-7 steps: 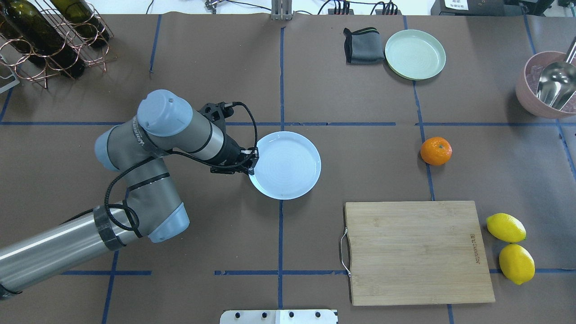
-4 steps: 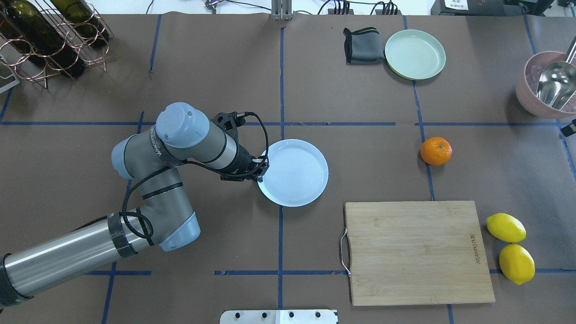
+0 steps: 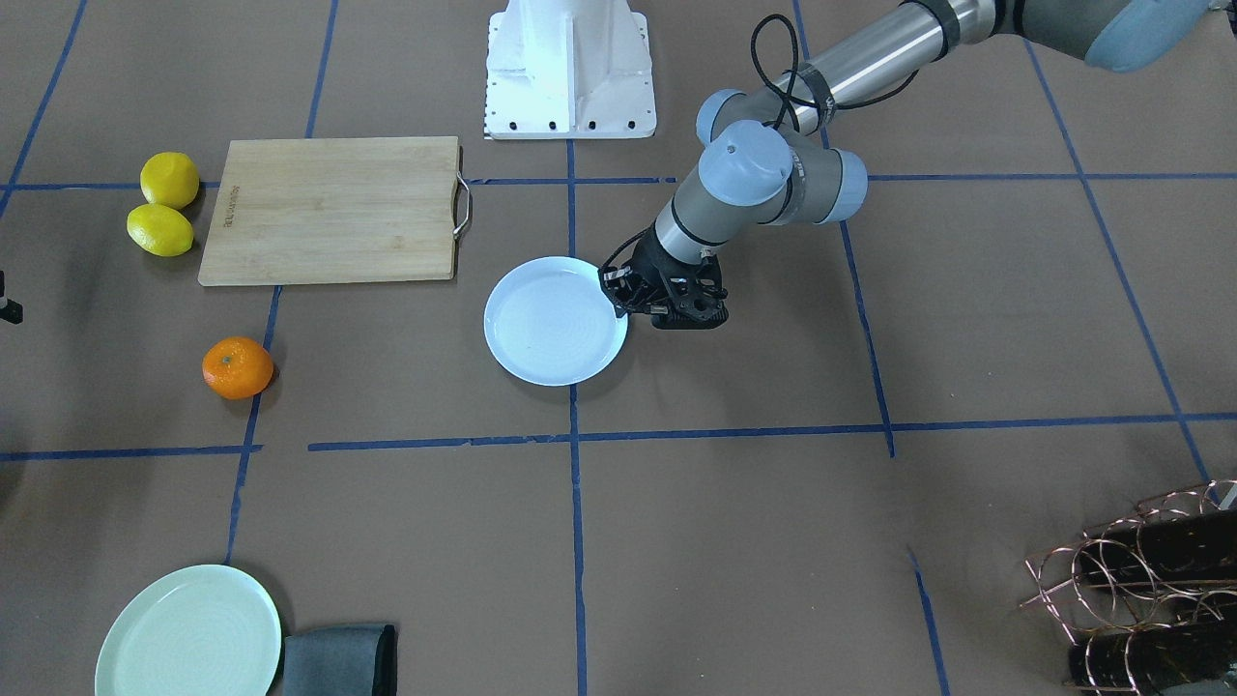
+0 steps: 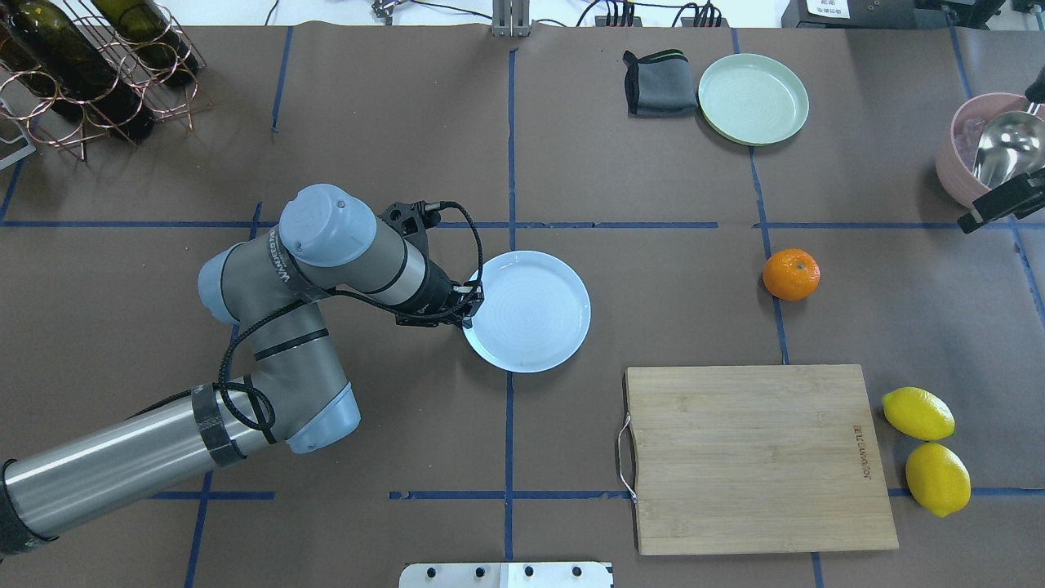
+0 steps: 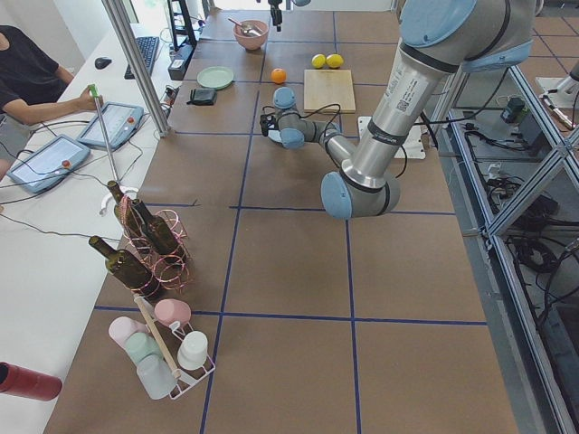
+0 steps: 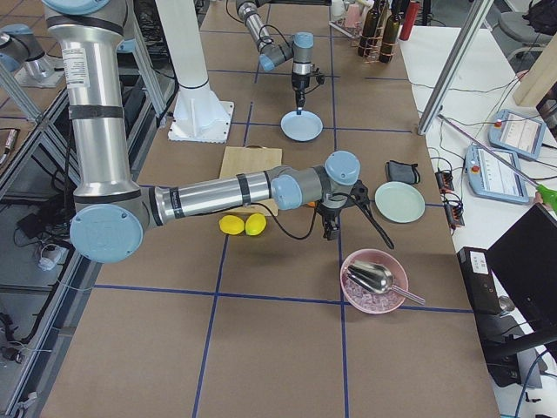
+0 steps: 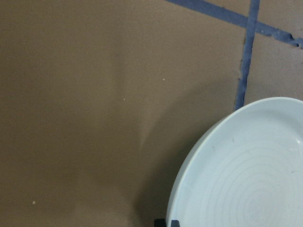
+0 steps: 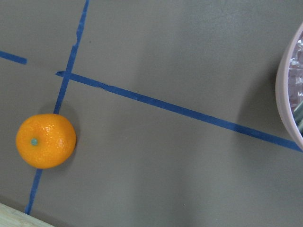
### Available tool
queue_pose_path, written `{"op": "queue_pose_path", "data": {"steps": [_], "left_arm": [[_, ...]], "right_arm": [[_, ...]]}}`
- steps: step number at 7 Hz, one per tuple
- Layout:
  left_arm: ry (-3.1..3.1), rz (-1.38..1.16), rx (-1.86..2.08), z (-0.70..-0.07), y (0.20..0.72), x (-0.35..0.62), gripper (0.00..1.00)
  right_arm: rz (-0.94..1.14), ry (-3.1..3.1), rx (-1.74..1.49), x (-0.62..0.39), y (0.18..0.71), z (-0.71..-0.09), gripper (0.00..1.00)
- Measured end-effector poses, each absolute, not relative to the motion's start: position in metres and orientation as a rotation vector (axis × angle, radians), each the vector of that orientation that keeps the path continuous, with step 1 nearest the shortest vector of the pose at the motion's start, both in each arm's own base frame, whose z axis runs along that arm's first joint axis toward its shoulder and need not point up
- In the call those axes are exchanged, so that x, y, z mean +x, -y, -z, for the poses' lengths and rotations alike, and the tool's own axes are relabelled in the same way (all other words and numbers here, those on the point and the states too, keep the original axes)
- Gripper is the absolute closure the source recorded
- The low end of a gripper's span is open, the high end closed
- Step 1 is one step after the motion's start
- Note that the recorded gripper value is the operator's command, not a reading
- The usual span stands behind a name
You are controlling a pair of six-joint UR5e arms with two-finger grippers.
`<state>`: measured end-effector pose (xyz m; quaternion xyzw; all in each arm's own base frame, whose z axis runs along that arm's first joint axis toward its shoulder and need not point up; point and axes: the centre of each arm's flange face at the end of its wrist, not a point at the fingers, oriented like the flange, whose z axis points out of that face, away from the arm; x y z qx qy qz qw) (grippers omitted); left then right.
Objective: Pick orange to plate
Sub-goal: 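Reach the right gripper down onto the orange while the left gripper holds the plate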
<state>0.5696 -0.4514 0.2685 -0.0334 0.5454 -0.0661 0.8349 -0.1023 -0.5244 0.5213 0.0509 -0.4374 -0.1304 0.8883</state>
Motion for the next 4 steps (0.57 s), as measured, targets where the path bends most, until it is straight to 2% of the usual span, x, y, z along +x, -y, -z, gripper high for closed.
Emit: {"op": "queue_pose_path", "data": {"steps": [1,2,3,4], "left_arm": [[-1.148,0.146,-0.072,-0.275,0.453,0.567,0.35],[-1.142,0.149,-0.073,-0.280,0.454,0.565,0.22],[-1.149,0.149,-0.069,-0.280,0.452,0.560,0.16],[-1.170,0.148,-0.058,-0.274,0.451,0.551,0.16]], "right_arm": [[0.256,0.911,0.101,-0.114,0.523,-0.508,0.00],[0.247,0.904,0.103,-0.125,0.521,-0.497,0.00],[0.235,0.898,0.111,-0.140,0.518,-0.490,0.00],[0.203,0.899,0.120,-0.164,0.514,-0.481,0.00]]}}
